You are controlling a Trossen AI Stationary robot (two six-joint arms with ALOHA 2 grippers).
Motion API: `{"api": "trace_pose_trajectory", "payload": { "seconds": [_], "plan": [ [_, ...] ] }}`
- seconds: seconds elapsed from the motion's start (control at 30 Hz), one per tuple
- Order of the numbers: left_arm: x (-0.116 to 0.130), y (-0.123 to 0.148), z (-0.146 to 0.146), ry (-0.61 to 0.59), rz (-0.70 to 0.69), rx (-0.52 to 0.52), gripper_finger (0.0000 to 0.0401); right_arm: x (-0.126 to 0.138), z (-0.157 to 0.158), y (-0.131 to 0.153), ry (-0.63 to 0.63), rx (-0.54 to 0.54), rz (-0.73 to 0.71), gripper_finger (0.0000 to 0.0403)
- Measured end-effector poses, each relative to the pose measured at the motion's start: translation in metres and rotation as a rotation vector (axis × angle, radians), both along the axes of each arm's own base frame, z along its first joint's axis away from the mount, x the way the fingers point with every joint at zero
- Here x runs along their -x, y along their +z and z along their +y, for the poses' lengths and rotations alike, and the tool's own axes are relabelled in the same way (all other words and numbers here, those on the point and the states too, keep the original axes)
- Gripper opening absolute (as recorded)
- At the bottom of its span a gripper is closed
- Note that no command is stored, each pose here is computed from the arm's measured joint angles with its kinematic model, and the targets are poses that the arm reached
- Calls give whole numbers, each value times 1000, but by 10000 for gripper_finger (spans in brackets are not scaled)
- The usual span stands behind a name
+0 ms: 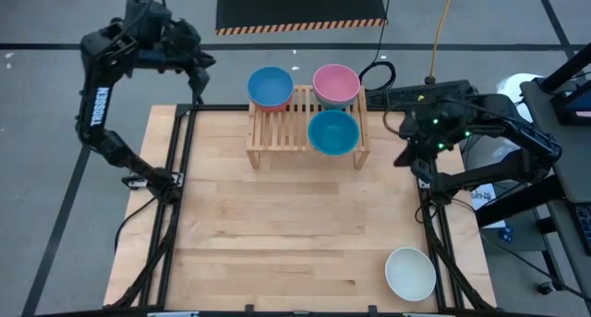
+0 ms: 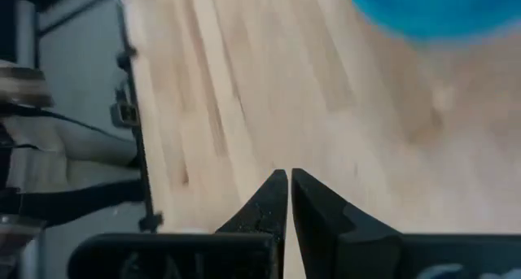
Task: Place and stack bowls onto a shelf
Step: Put the white bowl on the shelf
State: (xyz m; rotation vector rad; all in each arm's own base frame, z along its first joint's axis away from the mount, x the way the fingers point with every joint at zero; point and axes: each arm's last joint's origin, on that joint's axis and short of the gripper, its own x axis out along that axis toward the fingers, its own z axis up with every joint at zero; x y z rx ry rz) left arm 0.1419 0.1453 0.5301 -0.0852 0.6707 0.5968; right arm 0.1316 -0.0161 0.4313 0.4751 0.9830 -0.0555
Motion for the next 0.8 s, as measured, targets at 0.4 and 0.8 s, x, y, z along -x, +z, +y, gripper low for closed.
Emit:
{"api": "trace_pose_trajectory", "payload": {
  "seconds": [0.4, 0.8],
  "plan": [
    [24, 6, -25, 3, 14, -5, 56, -18, 2, -33, -162, -298, 252, 40],
    [20, 8, -36, -59, 4, -14, 56, -24, 28, -106, -2, -444, 579, 90]
  ]
}}
